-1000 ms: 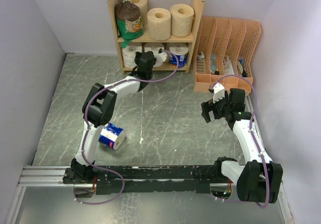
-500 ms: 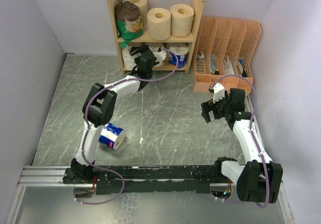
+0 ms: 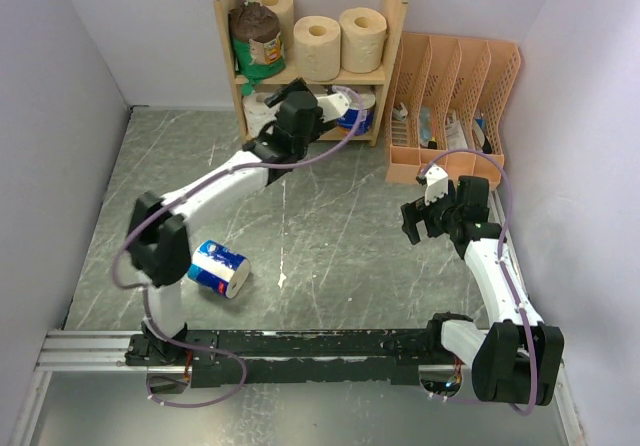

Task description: Place and organize the paper towels onto the shelf

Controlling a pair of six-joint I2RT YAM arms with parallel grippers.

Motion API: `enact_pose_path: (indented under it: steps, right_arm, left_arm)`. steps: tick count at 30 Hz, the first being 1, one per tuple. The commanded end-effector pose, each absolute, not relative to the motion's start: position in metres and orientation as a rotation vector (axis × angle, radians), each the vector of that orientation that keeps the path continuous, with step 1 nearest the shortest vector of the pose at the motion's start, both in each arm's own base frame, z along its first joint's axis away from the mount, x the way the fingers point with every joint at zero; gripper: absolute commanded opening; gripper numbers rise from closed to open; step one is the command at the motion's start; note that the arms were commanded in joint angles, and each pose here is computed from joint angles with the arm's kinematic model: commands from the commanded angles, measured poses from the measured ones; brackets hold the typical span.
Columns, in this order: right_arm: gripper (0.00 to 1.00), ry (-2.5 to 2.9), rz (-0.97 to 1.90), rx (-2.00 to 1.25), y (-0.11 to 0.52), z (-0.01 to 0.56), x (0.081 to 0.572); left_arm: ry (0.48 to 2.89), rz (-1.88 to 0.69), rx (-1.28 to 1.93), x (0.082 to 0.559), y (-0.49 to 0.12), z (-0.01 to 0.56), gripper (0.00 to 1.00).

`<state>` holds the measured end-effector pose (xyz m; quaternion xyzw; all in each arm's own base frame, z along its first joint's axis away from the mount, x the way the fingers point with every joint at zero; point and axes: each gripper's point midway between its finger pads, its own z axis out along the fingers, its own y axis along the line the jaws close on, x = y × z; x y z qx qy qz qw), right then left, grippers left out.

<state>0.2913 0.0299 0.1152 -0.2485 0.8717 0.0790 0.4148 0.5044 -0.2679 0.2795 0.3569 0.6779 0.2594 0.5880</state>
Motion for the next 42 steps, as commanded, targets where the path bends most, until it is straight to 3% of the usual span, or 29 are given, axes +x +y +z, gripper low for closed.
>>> enact_pose_path:
  steps: [1,7,14,24,32,37,42]
  right_arm:
    - [1.00,2.162,0.201,-0.622,0.032,0.121,0.291]
    - [1.00,2.169,0.218,-0.624,0.034,0.119,0.290]
    - [1.00,2.181,0.202,-0.593,0.032,0.118,0.294]
    - [1.00,2.176,0.208,-0.588,0.032,0.119,0.292]
    - [1.00,2.179,0.209,-0.594,0.032,0.117,0.292]
    - [1.00,2.182,0.206,-0.595,0.032,0.115,0.292]
    - [1.00,2.187,0.209,-0.598,0.032,0.113,0.292]
  left_arm:
    - [1.774,0.215,0.814,0.443,-0.252,0.310,1.00]
    - [2.057,-0.320,0.800,0.373,-0.184,0.299,1.00]
    - [2.216,-0.502,0.679,0.309,-0.120,0.282,1.00]
    - [2.396,-0.962,0.325,0.286,-0.044,0.222,0.99]
    - [2.546,-1.012,0.309,0.277,-0.023,0.153,0.98]
    - [2.592,-1.182,0.478,0.258,-0.026,0.129,0.99]
    - [2.707,-1.142,0.663,0.228,-0.013,0.092,1.00]
